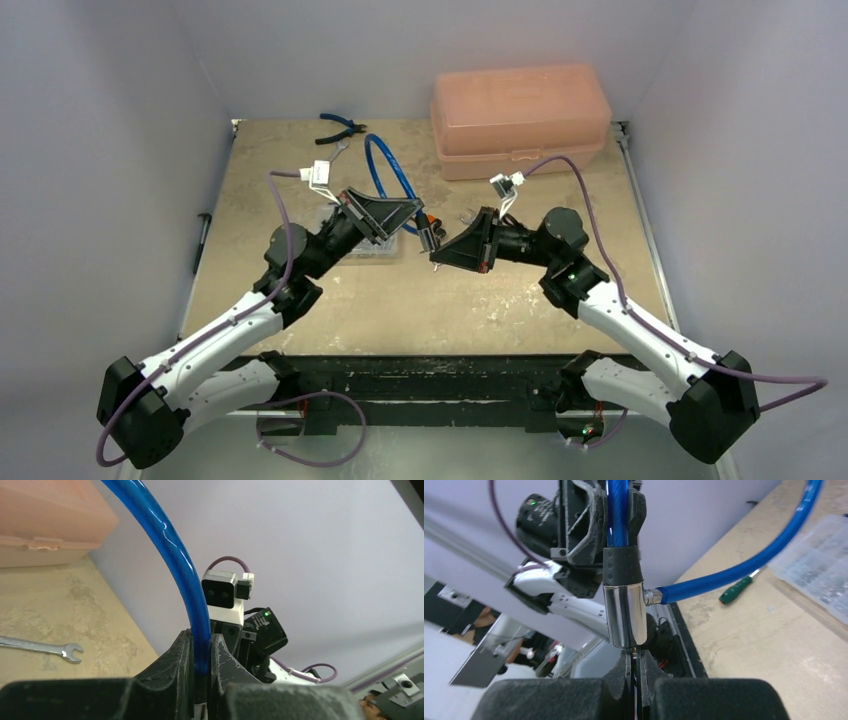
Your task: Unlock with the key
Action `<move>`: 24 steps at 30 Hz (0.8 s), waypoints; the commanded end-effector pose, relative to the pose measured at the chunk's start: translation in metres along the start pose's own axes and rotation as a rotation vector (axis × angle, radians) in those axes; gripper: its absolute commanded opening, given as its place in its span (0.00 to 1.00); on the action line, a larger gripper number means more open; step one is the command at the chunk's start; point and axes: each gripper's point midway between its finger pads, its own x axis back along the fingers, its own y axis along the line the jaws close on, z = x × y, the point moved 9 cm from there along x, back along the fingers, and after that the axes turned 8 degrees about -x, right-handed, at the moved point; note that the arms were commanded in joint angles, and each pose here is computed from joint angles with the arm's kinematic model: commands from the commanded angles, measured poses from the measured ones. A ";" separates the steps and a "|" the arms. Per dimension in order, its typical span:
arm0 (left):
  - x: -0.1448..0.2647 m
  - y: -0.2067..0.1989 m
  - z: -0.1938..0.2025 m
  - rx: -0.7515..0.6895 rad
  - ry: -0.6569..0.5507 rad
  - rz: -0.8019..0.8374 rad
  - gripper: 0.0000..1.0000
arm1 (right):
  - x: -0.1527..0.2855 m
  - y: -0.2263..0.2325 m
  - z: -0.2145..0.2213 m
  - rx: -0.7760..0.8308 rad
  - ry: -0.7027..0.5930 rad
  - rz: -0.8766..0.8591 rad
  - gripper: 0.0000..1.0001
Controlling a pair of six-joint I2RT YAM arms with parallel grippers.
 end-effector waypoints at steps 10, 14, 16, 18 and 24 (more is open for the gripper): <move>0.021 -0.035 0.019 0.015 0.150 0.331 0.00 | 0.002 0.050 -0.025 0.164 -0.062 -0.393 0.00; 0.026 -0.041 0.021 -0.009 0.151 0.408 0.00 | 0.003 0.055 -0.022 0.139 -0.022 -0.503 0.00; 0.029 -0.046 0.023 -0.037 0.150 0.464 0.00 | 0.005 0.058 -0.021 0.132 0.001 -0.568 0.00; 0.032 -0.049 0.025 -0.064 0.148 0.506 0.00 | 0.007 0.061 -0.020 0.136 0.021 -0.633 0.00; 0.036 -0.055 0.029 -0.114 0.175 0.624 0.00 | 0.006 0.064 -0.023 0.090 0.071 -0.736 0.00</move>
